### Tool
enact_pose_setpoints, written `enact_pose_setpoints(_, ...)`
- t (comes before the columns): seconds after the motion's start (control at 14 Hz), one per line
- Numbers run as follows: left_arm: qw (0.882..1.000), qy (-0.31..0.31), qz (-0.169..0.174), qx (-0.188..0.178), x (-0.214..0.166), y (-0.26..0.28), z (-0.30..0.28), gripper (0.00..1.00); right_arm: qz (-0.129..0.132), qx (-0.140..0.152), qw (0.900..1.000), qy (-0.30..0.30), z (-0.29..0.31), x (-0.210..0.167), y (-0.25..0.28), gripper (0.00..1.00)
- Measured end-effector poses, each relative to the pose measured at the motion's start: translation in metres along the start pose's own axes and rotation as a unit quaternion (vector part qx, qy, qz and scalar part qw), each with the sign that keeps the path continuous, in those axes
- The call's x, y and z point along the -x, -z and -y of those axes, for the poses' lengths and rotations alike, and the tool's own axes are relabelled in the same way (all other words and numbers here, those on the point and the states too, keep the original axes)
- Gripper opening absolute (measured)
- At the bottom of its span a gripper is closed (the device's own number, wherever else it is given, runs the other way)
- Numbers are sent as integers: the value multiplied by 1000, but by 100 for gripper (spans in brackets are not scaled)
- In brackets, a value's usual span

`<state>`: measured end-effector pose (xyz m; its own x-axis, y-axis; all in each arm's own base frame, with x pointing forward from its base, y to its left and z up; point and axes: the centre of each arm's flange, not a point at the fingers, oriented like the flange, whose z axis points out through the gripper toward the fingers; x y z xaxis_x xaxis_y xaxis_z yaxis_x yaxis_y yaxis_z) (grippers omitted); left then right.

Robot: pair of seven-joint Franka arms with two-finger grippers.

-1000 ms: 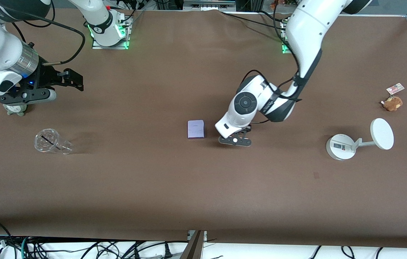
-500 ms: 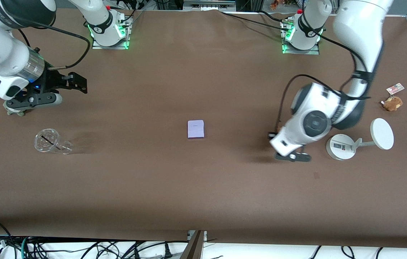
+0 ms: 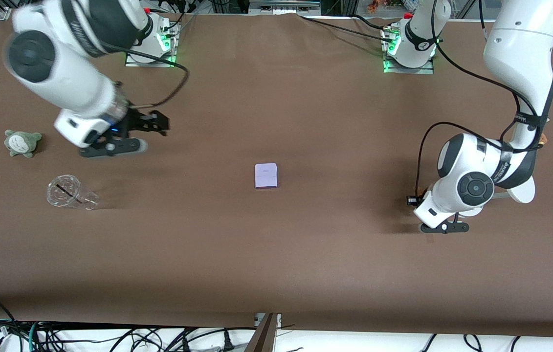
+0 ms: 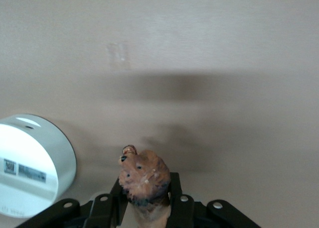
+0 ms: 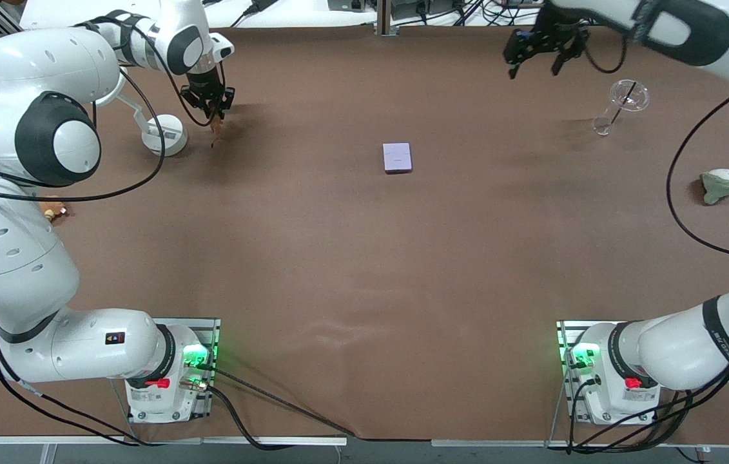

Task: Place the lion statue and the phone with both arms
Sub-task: 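Move the lion with the left gripper while the right gripper grasps the phone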

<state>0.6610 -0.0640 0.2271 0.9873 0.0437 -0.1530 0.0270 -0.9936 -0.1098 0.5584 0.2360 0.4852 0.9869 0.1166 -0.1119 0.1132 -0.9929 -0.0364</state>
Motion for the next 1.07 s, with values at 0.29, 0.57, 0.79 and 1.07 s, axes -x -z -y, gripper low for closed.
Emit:
enact_pose_setpoints(0.29,1000,0,-2,10,-8,-18,34,37,-4,0,1000,-22,81,-8,-63,100)
enact_pose_setpoints(0.57,1000,2,-4,23,-8,-10,28,68,-8,-6,1000,-18,153,-23,-142,100)
enact_pose_setpoints(0.79,1000,4,-7,22,-7,28,27,99,-26,-19,999,-5,183,-36,-194,100)
enact_pose_setpoints(1.07,1000,10,-22,7,1,135,34,100,-51,-35,998,3,201,-44,-246,100)
